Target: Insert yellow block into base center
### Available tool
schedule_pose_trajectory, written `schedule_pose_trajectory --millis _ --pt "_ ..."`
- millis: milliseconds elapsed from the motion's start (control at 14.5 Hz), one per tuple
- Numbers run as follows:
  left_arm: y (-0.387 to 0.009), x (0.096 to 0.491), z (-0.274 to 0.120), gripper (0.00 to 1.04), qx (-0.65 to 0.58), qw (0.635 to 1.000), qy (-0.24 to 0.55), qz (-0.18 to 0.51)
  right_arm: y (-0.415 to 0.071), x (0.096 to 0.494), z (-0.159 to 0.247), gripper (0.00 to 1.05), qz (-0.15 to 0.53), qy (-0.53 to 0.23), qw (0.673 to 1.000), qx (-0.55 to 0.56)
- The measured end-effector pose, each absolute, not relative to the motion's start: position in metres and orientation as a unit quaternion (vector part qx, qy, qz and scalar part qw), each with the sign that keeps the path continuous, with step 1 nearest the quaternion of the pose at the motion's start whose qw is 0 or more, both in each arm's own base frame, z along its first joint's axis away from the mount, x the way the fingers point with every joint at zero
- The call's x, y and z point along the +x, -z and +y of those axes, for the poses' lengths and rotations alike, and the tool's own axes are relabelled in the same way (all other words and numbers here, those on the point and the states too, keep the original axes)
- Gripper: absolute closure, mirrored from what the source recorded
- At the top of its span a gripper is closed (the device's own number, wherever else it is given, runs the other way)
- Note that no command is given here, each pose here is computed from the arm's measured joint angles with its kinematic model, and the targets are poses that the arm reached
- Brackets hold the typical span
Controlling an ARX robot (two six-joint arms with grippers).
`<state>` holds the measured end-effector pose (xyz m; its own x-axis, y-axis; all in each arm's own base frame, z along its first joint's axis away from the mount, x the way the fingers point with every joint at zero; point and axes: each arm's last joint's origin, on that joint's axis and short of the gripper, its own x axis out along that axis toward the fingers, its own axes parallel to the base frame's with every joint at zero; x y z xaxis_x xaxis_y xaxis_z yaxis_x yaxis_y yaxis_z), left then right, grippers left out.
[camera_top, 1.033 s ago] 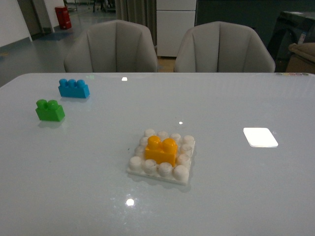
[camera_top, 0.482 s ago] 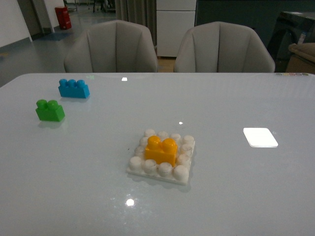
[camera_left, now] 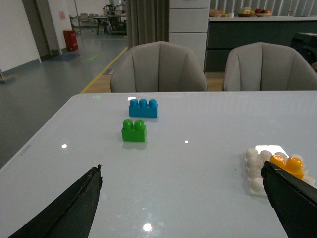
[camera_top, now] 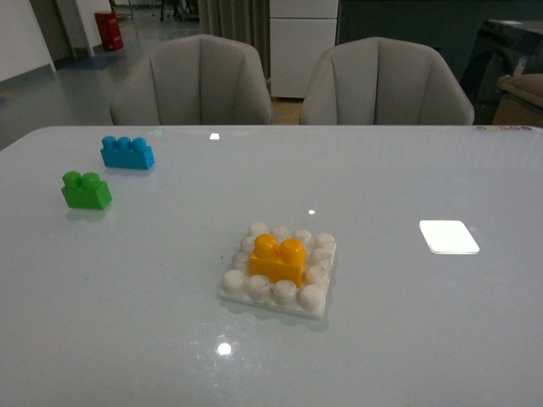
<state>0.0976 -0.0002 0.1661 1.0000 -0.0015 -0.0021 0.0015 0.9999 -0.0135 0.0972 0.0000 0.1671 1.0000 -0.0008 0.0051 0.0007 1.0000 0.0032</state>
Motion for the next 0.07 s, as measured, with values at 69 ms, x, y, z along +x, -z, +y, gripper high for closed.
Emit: schedule_pose_trajectory --millis 69 --pt "-0.1662 0.0976 -0.0002 0.07 -0.007 1.0 0.001 0.001 -0.1671 0.0972 0.0 0.06 -0.003 0.0 1.0 0.002"
